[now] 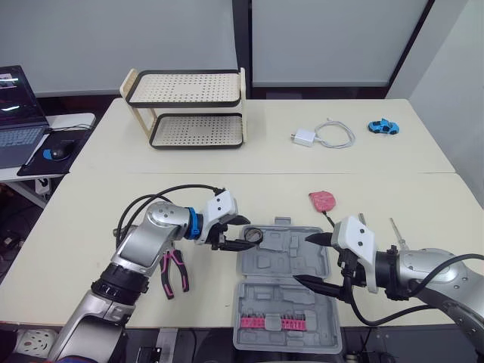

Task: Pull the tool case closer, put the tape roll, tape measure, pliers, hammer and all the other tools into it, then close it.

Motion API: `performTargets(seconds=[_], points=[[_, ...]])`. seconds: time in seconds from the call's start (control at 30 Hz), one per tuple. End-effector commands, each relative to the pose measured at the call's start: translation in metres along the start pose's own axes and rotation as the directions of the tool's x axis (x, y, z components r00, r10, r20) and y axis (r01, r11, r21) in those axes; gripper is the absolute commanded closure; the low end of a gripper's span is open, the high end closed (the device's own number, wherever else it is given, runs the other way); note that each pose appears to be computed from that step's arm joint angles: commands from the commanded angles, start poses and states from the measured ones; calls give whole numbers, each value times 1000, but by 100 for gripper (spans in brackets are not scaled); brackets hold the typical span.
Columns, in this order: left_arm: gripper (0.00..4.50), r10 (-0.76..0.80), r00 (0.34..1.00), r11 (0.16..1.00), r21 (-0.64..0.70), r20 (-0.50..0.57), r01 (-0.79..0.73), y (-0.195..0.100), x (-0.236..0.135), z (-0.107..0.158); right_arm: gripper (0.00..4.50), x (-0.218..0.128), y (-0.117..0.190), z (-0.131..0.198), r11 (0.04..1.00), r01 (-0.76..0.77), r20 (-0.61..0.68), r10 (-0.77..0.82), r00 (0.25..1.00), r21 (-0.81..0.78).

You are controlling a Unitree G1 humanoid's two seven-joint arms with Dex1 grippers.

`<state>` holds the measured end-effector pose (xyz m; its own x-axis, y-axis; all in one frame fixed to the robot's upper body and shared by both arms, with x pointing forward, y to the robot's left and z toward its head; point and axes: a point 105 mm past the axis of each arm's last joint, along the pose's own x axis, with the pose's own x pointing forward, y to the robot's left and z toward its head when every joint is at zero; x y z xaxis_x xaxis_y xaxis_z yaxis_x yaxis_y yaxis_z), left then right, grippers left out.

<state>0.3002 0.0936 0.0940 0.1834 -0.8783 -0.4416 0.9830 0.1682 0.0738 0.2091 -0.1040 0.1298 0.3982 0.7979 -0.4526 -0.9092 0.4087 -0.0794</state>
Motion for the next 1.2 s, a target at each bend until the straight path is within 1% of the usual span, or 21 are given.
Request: performTargets(seconds=[0.03, 0.1, 0.13, 0.2, 0.3, 0.67, 0.77, 0.9, 1.13, 1.2], points=[[124, 2, 999, 1000, 17, 51, -3, 1, -1, 0, 0, -3, 1, 11, 998, 11, 38, -9, 999, -62], [124, 0, 998, 1000, 16, 60, -1, 3, 1, -2, 0, -2, 1, 12, 998, 14, 43, -11, 999, -64], [142, 4, 998, 1000, 16, 67, -5, 4, 2, -2, 0, -2, 1, 13, 998, 15, 46, -12, 999, -65], [180, 5, 997, 1000, 23, 73, -7, 7, 5, -2, 0, -2, 1, 14, 998, 16, 50, -13, 999, -67], [269, -4, 998, 999, 33, 70, 2, 9, 10, -4, 0, -1, 0, 14, 998, 17, 53, -13, 998, -68], [269, -18, 999, 999, 50, 44, 16, 12, 22, -16, 0, 0, 0, 17, 997, 23, 65, -19, 998, -69], [269, -13, 999, 999, 50, 49, 10, 15, 26, -17, 0, 1, 0, 18, 997, 24, 68, -19, 998, -68], [269, -18, 996, 999, 34, 87, 15, 16, 27, -11, 0, 0, 1, 17, 998, 23, 67, -19, 998, -65], [269, -10, 997, 1000, 18, 82, 9, 17, 29, -14, 0, 0, 0, 18, 997, 27, 68, -23, 997, -66], [305, -3, 996, 1000, 18, 84, 2, 18, 30, -15, 0, 0, 0, 18, 997, 29, 71, -24, 997, -67]])
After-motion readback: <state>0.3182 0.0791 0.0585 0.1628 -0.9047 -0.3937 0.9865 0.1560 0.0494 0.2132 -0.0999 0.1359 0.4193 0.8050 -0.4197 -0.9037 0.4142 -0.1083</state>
